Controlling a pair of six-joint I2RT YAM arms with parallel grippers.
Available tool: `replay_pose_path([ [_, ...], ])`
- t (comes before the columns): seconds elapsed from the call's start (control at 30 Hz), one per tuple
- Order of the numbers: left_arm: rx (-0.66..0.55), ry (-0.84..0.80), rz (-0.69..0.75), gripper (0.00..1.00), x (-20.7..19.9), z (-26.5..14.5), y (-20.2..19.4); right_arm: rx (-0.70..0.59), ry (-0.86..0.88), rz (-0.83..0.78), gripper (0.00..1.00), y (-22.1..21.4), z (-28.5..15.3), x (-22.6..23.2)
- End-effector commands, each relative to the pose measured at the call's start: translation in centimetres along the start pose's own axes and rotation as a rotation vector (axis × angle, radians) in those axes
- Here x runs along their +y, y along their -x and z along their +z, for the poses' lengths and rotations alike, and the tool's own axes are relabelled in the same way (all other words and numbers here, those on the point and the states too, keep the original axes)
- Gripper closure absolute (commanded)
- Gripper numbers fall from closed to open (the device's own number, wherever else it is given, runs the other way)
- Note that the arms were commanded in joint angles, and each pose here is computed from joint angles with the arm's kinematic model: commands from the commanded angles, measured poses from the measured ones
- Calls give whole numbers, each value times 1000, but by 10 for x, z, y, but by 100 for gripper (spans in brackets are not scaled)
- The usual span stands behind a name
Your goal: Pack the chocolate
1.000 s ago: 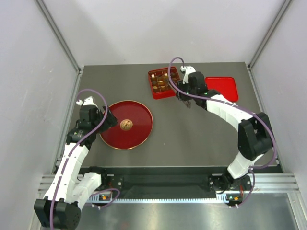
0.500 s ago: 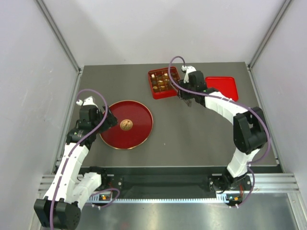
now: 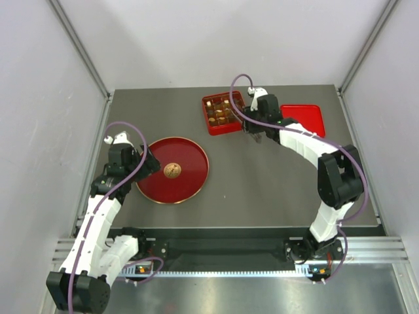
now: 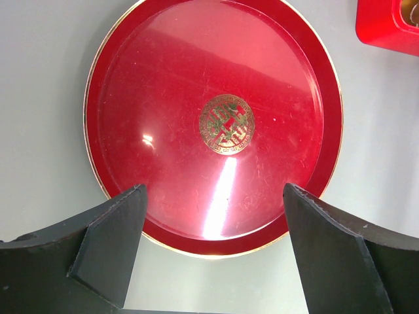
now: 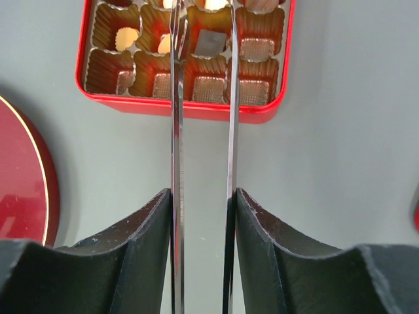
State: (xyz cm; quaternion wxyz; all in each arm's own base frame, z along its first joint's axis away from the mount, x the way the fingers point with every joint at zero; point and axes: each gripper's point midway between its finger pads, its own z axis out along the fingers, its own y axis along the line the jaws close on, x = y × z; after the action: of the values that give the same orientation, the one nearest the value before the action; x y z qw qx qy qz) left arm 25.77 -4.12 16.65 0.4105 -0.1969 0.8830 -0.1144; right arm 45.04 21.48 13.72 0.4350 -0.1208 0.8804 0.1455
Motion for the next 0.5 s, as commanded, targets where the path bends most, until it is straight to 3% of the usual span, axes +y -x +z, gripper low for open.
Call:
replay_pose_path([
  [0.0,-29,-25,-3,10,-6,-2,8,-126,11,-8,59,49,-18,-1],
  [0.23,-29,-30,-3,10,-7,-3,8,-198,-79,34,58,61,-65,-27],
  [0.47,-29,-37,-3,10,-8,-3,8,-125,-165,101,59,25,-76,-59],
])
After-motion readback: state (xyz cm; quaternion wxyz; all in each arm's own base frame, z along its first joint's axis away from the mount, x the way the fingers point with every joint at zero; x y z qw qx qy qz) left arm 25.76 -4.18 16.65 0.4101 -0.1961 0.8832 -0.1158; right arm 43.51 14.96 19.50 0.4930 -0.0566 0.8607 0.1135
